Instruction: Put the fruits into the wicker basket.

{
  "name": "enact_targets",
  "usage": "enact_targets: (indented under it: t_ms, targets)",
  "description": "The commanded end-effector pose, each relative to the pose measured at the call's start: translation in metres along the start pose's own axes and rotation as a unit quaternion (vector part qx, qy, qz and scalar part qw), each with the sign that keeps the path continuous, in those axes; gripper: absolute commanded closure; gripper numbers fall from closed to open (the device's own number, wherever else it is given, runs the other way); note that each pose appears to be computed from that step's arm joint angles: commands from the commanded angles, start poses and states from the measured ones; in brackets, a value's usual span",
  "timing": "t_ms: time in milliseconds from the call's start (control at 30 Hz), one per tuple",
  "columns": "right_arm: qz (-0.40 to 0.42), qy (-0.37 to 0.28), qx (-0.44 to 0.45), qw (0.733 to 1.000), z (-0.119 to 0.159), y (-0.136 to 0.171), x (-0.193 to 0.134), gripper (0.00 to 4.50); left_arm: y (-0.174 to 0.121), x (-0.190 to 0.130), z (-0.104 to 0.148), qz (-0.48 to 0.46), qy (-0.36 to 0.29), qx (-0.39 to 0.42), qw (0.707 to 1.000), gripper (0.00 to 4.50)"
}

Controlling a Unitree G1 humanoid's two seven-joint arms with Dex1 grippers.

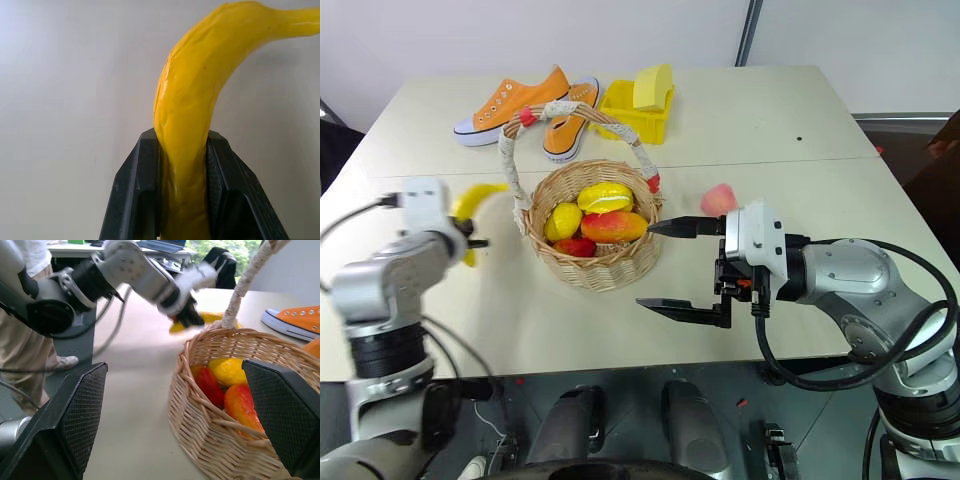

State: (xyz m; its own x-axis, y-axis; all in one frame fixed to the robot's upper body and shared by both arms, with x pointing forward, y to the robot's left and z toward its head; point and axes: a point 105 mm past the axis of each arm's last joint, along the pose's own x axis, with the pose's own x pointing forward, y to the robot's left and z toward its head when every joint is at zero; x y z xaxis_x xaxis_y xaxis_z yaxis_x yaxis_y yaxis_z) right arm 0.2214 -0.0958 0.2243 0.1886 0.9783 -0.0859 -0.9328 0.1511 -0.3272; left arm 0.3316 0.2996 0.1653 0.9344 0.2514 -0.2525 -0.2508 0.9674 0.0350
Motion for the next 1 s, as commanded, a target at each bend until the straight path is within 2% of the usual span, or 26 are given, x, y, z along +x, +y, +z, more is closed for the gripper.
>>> enact_targets:
  t_ms: [33, 100, 200, 333, 467, 533, 667, 733, 967, 1000]
  targets:
    - [-0.002, -0.010, -0.013, 1.000, 0.006, -0.002, -0.002, 0.00, 0.029, -0.041, 0.055, -0.086, -0.194, -0.059, 0.975, 3.95]
    - [-0.002, -0.010, -0.012, 1.000, 0.005, -0.004, -0.002, 0.00, 0.030, -0.058, 0.066, -0.129, -0.244, -0.054, 0.960, 3.95]
    - [-0.007, -0.011, -0.011, 1.000, 0.003, -0.014, -0.004, 0.00, -0.018, -0.108, 0.071, -0.322, -0.288, -0.019, 0.902, 3.95]
    - [-0.014, -0.007, -0.014, 1.000, 0.002, -0.023, -0.006, 0.00, -0.056, -0.140, 0.055, -0.458, -0.239, -0.007, 0.856, 3.95]
    - [-0.016, -0.006, -0.019, 1.000, 0.003, -0.027, -0.006, 0.00, -0.099, -0.148, 0.043, -0.526, -0.166, 0.014, 0.834, 3.95]
    - [-0.016, -0.008, -0.022, 1.000, 0.006, -0.028, -0.005, 0.00, -0.122, -0.141, 0.044, -0.531, -0.145, 0.018, 0.835, 3.95]
    - [-0.020, -0.011, -0.026, 0.999, 0.009, -0.027, -0.001, 0.00, -0.153, -0.110, 0.040, -0.476, -0.104, 0.083, 0.870, 3.95]
    - [-0.025, -0.012, -0.027, 0.999, 0.011, -0.027, 0.000, 0.00, -0.166, -0.100, 0.039, -0.461, -0.088, 0.094, 0.878, 3.95]
    - [-0.052, -0.014, -0.026, 0.998, 0.014, -0.030, -0.001, 0.00, -0.179, -0.085, 0.040, -0.448, -0.052, 0.085, 0.888, 3.95]
    - [-0.059, -0.013, -0.024, 0.998, 0.013, -0.031, -0.003, 0.00, -0.181, -0.085, 0.041, -0.452, -0.052, 0.079, 0.887, 3.45]
